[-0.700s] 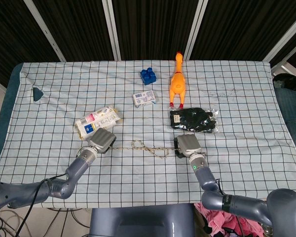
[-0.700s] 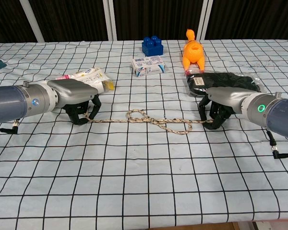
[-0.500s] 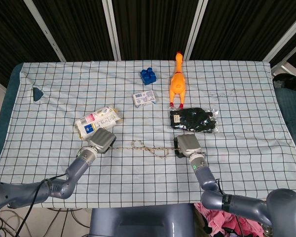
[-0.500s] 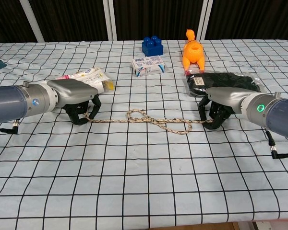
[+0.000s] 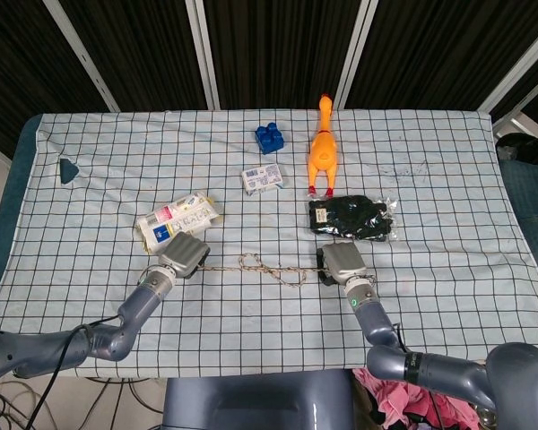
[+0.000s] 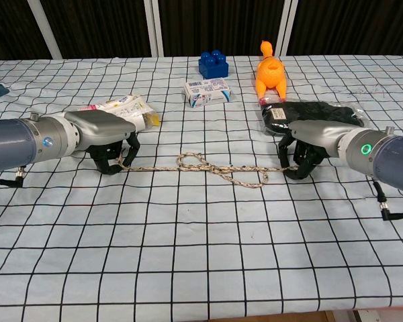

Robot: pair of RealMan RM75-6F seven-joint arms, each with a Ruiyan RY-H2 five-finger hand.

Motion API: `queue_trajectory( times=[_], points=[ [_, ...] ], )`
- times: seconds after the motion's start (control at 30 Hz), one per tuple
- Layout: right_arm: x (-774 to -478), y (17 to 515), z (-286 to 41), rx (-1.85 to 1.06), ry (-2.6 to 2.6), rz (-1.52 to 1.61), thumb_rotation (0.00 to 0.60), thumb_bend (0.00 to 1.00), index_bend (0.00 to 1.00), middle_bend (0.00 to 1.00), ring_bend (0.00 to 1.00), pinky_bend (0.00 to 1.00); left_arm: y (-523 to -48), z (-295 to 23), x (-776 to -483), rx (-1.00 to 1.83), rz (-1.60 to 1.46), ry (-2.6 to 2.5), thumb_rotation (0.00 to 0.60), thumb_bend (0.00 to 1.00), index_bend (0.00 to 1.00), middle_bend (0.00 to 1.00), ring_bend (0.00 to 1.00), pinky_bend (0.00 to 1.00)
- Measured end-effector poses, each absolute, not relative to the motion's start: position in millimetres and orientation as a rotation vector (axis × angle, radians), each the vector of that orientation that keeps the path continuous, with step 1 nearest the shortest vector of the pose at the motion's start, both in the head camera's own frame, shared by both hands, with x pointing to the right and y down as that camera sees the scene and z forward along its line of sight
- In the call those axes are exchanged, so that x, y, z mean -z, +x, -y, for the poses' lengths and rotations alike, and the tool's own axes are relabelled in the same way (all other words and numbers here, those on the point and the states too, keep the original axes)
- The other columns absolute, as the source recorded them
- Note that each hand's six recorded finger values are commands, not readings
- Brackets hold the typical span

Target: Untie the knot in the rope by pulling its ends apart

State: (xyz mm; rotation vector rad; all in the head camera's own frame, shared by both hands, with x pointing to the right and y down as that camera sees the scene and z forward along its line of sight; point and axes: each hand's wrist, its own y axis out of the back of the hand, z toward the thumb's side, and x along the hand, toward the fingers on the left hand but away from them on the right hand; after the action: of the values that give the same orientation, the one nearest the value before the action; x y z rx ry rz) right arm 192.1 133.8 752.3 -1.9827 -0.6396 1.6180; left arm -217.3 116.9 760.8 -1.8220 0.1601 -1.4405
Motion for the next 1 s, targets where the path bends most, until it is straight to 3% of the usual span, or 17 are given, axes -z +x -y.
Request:
queue_trajectory(
  times=[0.6,1.0],
  points=[
    [-739,202,-121,-1.608,-1.972,0.7,0.6,0.39,0.58,0.89,1.0,1.0,-216,-111,-751,1.424,-0.184,-1.813,0.6,0.48,0.6,0.97,1.0,1.0],
    [-700,254,-94,-1.626,-1.858,0.789,0.6,0.39,0.59,0.89,1.0,1.0,-230,-73,-701,1.392,-0.319,-1.75,0.6,0.48,0.6,0.97,1.0,1.0]
  ],
)
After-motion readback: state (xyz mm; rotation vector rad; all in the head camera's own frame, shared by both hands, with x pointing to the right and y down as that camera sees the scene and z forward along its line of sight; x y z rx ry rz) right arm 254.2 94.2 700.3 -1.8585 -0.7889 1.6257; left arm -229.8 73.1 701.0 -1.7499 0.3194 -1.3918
